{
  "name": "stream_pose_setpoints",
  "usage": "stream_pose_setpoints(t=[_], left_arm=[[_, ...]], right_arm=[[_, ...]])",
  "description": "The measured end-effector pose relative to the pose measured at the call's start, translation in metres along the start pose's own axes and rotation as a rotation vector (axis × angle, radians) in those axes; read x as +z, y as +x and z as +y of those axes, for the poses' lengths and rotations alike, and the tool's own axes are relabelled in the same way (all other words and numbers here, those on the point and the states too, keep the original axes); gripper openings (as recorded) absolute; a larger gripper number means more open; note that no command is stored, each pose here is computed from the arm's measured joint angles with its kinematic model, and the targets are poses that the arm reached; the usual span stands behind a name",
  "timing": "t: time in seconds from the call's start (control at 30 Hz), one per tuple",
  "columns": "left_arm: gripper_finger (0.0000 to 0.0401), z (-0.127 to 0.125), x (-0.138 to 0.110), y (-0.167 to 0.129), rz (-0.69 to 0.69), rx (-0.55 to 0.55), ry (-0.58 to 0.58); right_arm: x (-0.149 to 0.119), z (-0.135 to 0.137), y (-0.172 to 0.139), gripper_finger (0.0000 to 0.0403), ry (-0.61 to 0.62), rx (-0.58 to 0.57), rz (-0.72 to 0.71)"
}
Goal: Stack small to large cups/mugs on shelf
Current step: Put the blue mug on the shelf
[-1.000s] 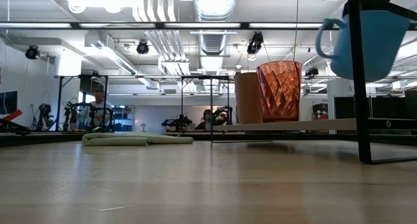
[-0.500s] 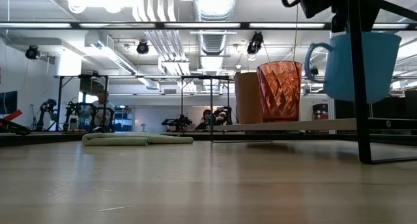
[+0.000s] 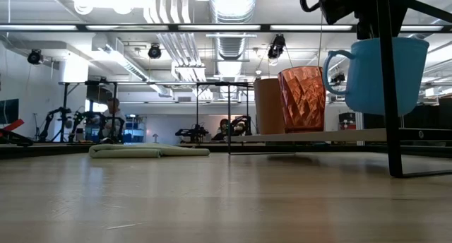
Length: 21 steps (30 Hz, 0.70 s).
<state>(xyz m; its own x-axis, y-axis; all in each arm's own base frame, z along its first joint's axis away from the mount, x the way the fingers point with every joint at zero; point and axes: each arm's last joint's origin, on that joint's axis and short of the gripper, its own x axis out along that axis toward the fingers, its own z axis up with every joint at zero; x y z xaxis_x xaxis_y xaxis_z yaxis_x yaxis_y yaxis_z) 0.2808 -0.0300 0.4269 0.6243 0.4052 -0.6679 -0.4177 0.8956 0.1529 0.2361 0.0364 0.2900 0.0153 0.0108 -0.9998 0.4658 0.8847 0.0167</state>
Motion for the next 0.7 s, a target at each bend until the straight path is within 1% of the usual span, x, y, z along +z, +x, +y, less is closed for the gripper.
stream_pose_setpoints(t=[0.13, 0.37, 0.7], left_arm=[[0.0, 0.0, 0.0, 0.0, 0.0, 0.0, 0.0], [0.0, 0.0, 0.0, 0.0, 0.0, 0.0, 0.0], [0.0, 0.0, -0.0001, 0.0001, 0.001, 0.0, 0.001]], right_arm=[[0.0005, 0.0004, 0.0003, 0.0009, 0.012, 0.002, -0.002], [0.002, 0.0016, 0.0004, 0.0009, 0.069, 0.013, -0.016], [0.0022, 0.0019, 0.0011, 0.0009, 0.07, 0.015, -0.019]])
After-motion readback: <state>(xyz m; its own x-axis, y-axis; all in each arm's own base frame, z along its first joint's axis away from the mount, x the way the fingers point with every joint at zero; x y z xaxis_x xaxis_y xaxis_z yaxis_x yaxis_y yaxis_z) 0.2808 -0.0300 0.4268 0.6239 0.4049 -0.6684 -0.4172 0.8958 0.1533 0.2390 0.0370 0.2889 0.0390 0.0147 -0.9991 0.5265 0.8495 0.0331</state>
